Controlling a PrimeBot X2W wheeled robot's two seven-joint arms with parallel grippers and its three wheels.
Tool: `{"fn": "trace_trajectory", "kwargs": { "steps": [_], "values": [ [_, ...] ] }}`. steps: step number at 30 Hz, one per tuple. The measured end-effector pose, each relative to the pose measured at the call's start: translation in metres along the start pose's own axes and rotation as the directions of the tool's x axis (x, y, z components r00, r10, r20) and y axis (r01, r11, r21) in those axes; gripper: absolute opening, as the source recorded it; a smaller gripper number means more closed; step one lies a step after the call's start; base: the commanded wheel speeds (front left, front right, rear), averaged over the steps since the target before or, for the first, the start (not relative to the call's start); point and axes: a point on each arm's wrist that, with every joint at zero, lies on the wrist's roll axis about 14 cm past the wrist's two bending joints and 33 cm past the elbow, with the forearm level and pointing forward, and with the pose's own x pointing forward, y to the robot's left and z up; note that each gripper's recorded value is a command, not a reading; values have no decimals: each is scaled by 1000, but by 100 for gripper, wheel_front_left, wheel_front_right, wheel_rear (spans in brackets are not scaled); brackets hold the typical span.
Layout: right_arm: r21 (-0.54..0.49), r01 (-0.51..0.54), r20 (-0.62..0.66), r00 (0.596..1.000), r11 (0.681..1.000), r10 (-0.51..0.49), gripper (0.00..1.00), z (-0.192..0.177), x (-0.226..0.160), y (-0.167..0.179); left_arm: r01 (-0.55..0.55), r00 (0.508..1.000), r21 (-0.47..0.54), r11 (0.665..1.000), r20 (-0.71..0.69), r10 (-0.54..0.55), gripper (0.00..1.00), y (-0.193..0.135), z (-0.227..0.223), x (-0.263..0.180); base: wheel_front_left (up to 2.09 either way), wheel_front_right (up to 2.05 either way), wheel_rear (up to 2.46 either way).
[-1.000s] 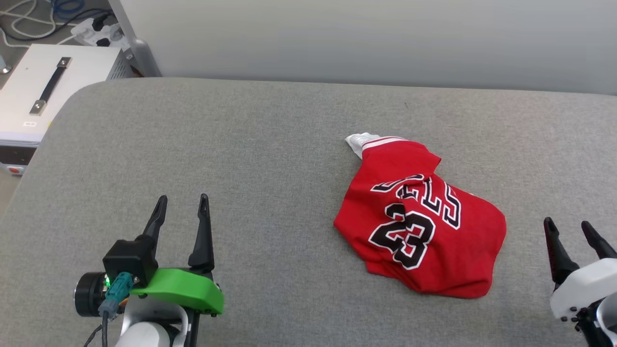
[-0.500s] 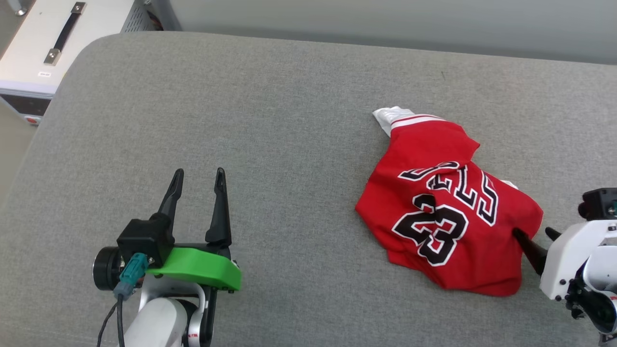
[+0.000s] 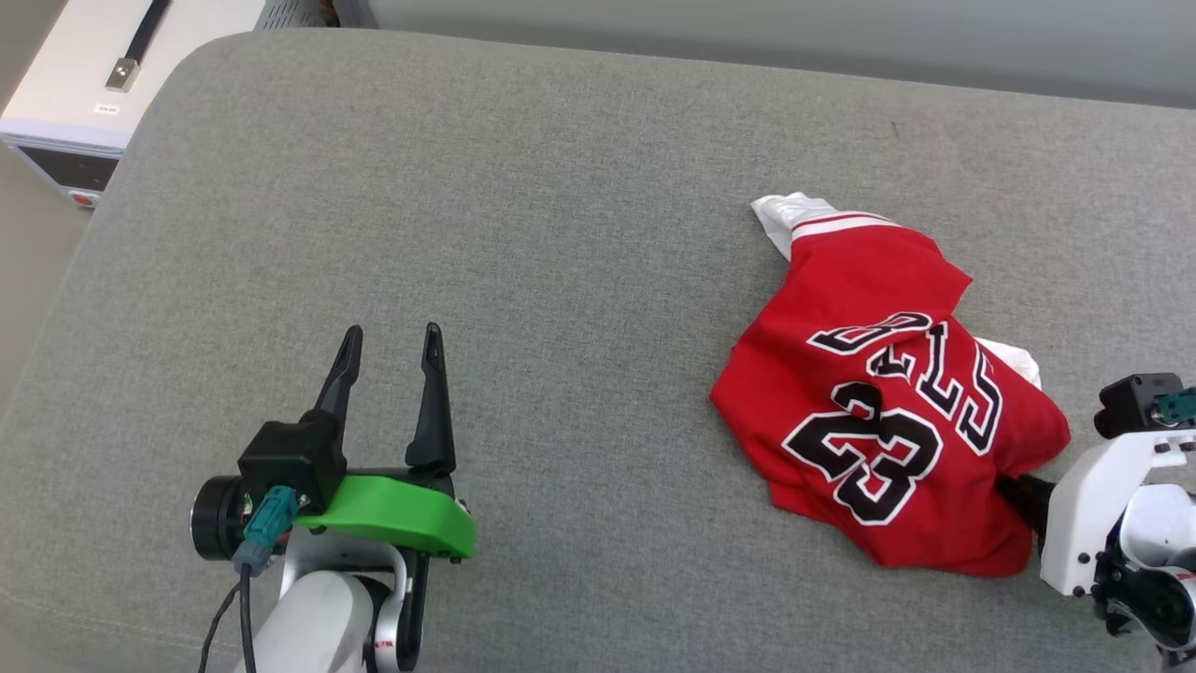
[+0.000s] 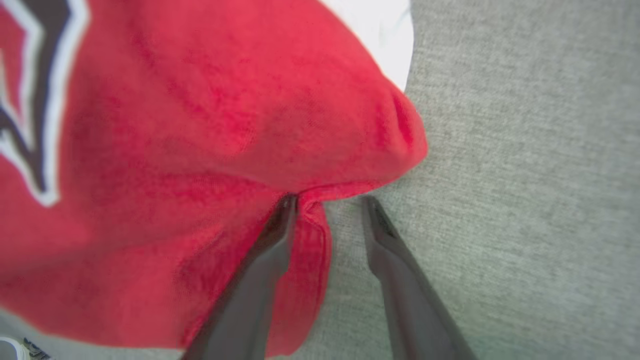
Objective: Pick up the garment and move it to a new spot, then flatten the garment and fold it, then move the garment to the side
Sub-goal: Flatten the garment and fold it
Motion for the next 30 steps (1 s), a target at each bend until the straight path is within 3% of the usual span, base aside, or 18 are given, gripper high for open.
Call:
{"fn": "trace_trajectory", "kwargs": {
  "steps": [7,15,24,30],
  "values": [
    [4,-18,105,994,1000,18,0,5,-21,14,23,999,5,1000,26,-23,100,-5,11,-2,0,0,0],
    [-7,-15,168,986,1000,16,0,-18,-60,36,60,997,8,998,42,-60,100,-12,23,-12,0,0,0],
    [43,-104,46,994,994,102,0,-86,-75,88,90,995,10,996,48,-91,100,-18,31,-24,0,0,0],
    [71,-131,11,991,989,131,0,-104,-73,102,93,995,6,996,42,-93,100,-19,32,-28,0,0,0]
  ]
}}
